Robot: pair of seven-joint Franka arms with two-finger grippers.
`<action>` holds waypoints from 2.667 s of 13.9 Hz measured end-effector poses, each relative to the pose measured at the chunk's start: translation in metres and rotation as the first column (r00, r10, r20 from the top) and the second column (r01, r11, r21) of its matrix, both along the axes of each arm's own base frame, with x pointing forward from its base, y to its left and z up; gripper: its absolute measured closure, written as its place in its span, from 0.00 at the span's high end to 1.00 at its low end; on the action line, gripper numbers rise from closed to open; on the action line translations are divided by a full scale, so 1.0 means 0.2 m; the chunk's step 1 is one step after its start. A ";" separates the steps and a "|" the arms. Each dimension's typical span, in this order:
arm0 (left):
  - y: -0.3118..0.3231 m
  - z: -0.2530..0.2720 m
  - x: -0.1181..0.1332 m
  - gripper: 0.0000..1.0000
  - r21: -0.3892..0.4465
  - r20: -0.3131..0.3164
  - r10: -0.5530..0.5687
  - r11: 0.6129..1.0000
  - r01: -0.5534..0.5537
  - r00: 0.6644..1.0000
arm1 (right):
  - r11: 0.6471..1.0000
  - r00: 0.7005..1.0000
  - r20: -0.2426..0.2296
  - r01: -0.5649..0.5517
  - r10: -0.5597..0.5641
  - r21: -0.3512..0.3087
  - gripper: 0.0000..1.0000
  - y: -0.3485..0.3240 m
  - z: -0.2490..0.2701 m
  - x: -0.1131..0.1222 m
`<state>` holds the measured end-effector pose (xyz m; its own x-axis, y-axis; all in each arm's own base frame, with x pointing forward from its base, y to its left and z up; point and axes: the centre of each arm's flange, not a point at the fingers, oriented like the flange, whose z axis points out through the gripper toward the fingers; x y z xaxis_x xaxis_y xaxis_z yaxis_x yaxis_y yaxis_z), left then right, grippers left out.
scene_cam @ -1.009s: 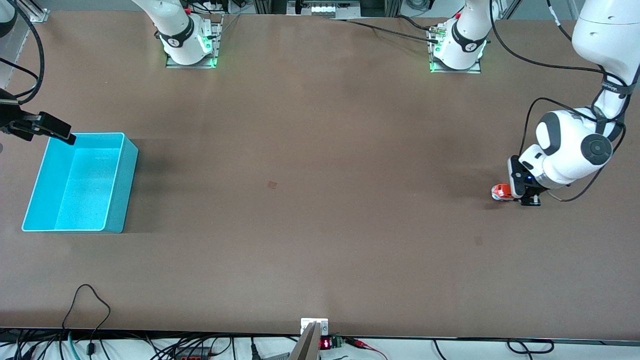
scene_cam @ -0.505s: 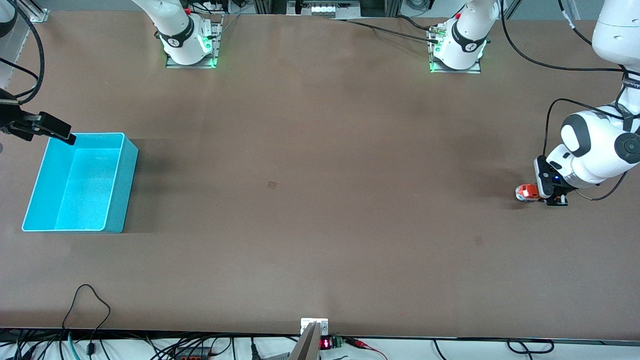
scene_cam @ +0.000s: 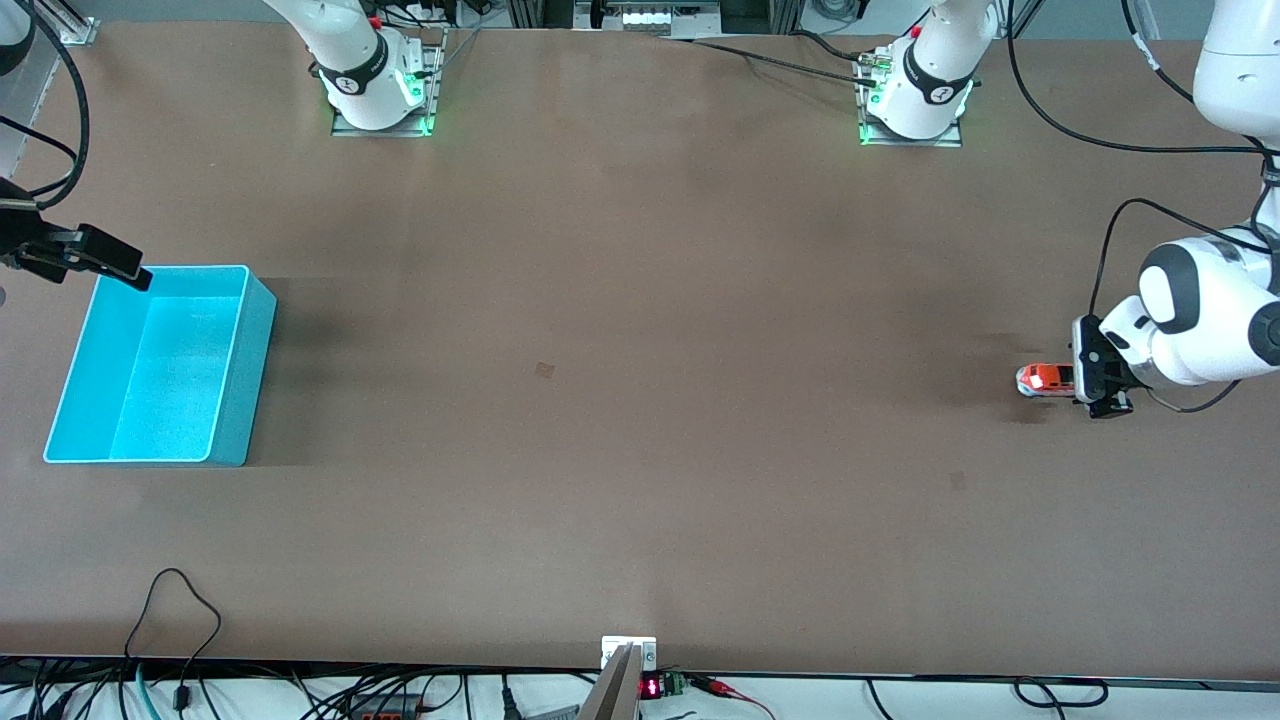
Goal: Wind up bus and store in blue box
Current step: 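Drag the car backward along the table with the left gripper, then open the left gripper, releasing the car to roll toward the cyan box, then lower the right gripper to the car while the left gripper withdraws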
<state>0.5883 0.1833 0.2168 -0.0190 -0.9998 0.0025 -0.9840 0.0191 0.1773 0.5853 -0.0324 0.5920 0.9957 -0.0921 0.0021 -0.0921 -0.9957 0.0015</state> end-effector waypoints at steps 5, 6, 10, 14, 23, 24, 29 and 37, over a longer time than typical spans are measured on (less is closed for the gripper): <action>-0.20 0.30 0.08 1.00 0.007 0.012 -0.064 0.998 0.064 0.998 | 1.000 1.000 0.001 0.000 0.000 0.000 1.00 0.00 0.00 0.00; -0.26 0.37 0.09 1.00 0.012 0.021 -0.086 0.996 0.085 0.996 | 1.000 1.000 0.002 0.000 0.000 0.000 1.00 0.00 0.00 0.00; -0.59 0.51 0.13 1.00 0.034 0.037 -0.111 0.993 0.110 0.993 | 1.000 1.000 0.003 0.000 0.000 0.000 1.00 0.00 0.00 0.01; -0.85 0.52 0.16 1.00 0.011 0.049 0.007 1.000 -0.008 0.999 | 1.000 1.000 0.002 0.000 0.000 0.000 1.00 0.00 -0.01 0.01; -1.03 0.89 0.35 1.00 -0.077 0.161 0.542 0.840 -0.537 0.825 | 1.000 1.000 -0.010 0.001 -0.001 0.000 1.00 0.00 -0.04 0.02; -1.02 0.91 0.36 1.00 -0.079 0.162 0.594 0.804 -0.590 0.788 | 1.000 1.000 -0.014 0.001 -0.001 0.000 1.00 0.00 -0.05 0.03; -0.93 1.14 0.42 1.00 -0.136 0.192 0.867 0.487 -0.863 0.459 | 1.000 0.999 -0.044 -0.010 0.010 0.001 1.00 0.03 -0.14 0.06; -0.83 1.72 0.31 1.00 -0.108 0.149 0.988 -0.015 -0.994 -0.031 | 0.998 0.985 -0.159 -0.064 0.065 0.012 1.00 0.06 -0.47 0.15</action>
